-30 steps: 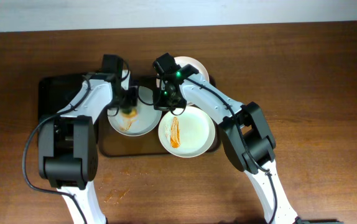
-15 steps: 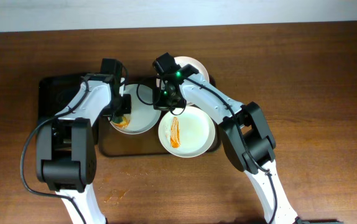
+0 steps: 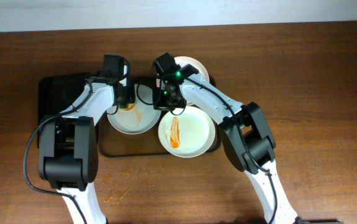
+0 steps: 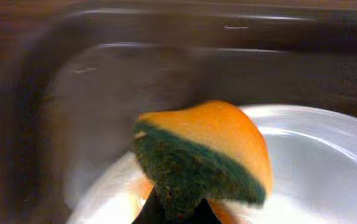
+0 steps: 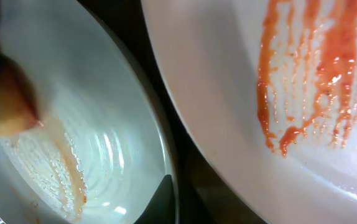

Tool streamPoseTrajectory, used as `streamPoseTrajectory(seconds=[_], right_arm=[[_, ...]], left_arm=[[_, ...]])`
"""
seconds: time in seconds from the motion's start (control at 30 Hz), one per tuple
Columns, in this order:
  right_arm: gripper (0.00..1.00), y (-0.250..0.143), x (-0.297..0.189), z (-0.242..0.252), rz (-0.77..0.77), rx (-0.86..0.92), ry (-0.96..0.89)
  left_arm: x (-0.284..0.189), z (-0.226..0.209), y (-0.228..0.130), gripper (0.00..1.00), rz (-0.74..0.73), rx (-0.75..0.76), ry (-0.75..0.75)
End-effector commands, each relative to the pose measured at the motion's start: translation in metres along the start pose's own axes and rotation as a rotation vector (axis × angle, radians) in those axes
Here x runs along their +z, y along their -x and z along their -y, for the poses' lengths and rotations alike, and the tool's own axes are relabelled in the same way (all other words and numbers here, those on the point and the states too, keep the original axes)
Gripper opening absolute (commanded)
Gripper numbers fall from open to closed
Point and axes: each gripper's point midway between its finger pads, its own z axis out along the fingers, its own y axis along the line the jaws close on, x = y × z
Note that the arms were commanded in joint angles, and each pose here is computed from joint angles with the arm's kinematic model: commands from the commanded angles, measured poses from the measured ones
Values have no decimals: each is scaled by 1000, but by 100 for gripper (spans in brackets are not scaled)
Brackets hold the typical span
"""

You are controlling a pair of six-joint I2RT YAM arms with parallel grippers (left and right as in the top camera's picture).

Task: Clean dirty plates on tray and stack at the side
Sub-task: 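Scrub the left plate with the sponge while the right gripper holds its rim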

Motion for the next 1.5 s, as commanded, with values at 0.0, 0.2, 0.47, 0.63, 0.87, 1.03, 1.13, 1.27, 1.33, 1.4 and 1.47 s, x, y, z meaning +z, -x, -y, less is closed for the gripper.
streamPoseTrajectory(seconds=[0.0, 0.2, 0.47, 0.63, 0.87, 1.03, 1.13, 1.27, 1.33, 1.4, 1.47], right_arm=[[4, 0, -5, -4, 0, -3, 12], [4, 0, -5, -4, -1, -3, 12], [4, -10, -4, -18, -41, -12, 68], [4, -18, 7, -30, -131, 11, 214], [4, -17, 10, -28, -155, 25, 257], [4, -17, 9, -28, -154, 24, 261], [4, -17, 9, -28, -156, 25, 260], [4, -17, 9, -28, -156, 25, 259], [4, -17, 9, -28, -156, 25, 259], [4, -17, 9, -28, -156, 25, 259], [4, -17, 9, -28, -155, 19, 260]], left_arm=[[11, -50, -34, 1, -94, -81, 279], [-11, 31, -113, 0, -463, 111, -262], [-8, 60, -83, 1, -356, -16, -401], [11, 12, -65, 1, -268, -172, -80], [-6, 19, -121, 1, -498, -150, -132], [-3, 62, -86, 1, -353, -42, -412], [17, 30, -52, 0, -194, -73, -199], [16, -55, -32, 0, -51, -144, 299], [6, -80, -36, 0, -47, -143, 456], [5, -77, -55, 0, -135, -124, 437], [3, -64, -85, 0, -276, -112, 350]])
